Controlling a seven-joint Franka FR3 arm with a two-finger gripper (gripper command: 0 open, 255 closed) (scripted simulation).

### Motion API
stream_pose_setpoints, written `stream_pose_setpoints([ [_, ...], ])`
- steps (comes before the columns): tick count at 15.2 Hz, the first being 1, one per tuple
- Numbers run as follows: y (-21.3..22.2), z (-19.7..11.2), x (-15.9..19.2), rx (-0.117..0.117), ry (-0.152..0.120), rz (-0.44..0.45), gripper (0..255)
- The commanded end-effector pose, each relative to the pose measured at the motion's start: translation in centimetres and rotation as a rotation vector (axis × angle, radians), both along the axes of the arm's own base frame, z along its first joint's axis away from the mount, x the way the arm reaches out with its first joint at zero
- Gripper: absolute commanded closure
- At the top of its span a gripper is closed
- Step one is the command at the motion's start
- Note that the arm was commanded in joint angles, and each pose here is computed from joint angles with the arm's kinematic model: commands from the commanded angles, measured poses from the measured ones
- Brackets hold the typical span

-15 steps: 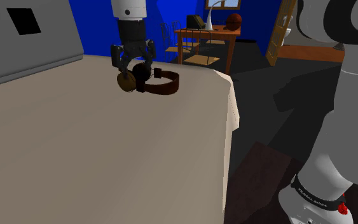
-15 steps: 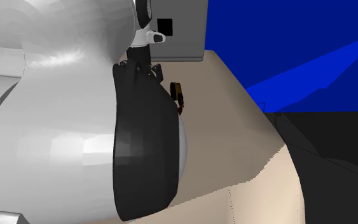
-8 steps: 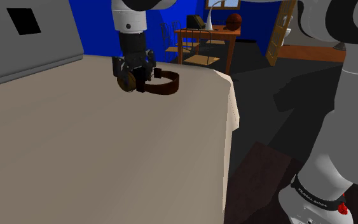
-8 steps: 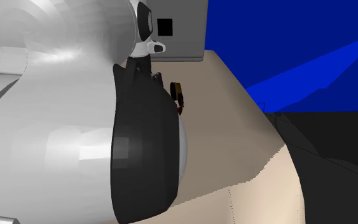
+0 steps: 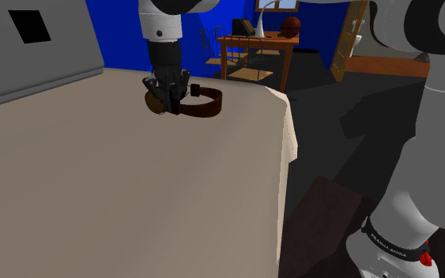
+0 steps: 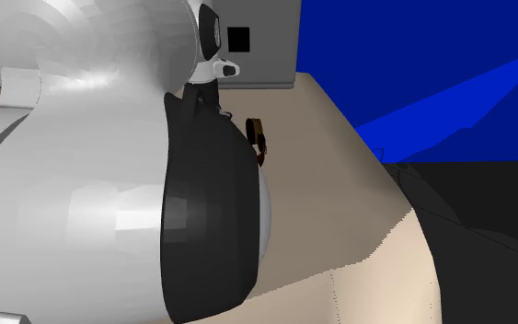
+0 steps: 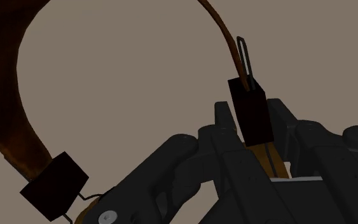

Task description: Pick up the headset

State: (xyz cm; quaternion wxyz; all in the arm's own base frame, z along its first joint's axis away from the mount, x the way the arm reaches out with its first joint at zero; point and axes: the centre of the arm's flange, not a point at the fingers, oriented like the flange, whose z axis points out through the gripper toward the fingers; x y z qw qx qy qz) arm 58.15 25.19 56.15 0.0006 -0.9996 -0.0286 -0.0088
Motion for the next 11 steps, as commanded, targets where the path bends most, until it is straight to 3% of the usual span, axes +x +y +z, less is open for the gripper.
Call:
stream_pose_setpoints([
  [1,0.0,0.0,0.0,0.0,0.0,0.0,255],
  [11,0.0,4.7,-0.1,0.0,0.0,0.0,255],
])
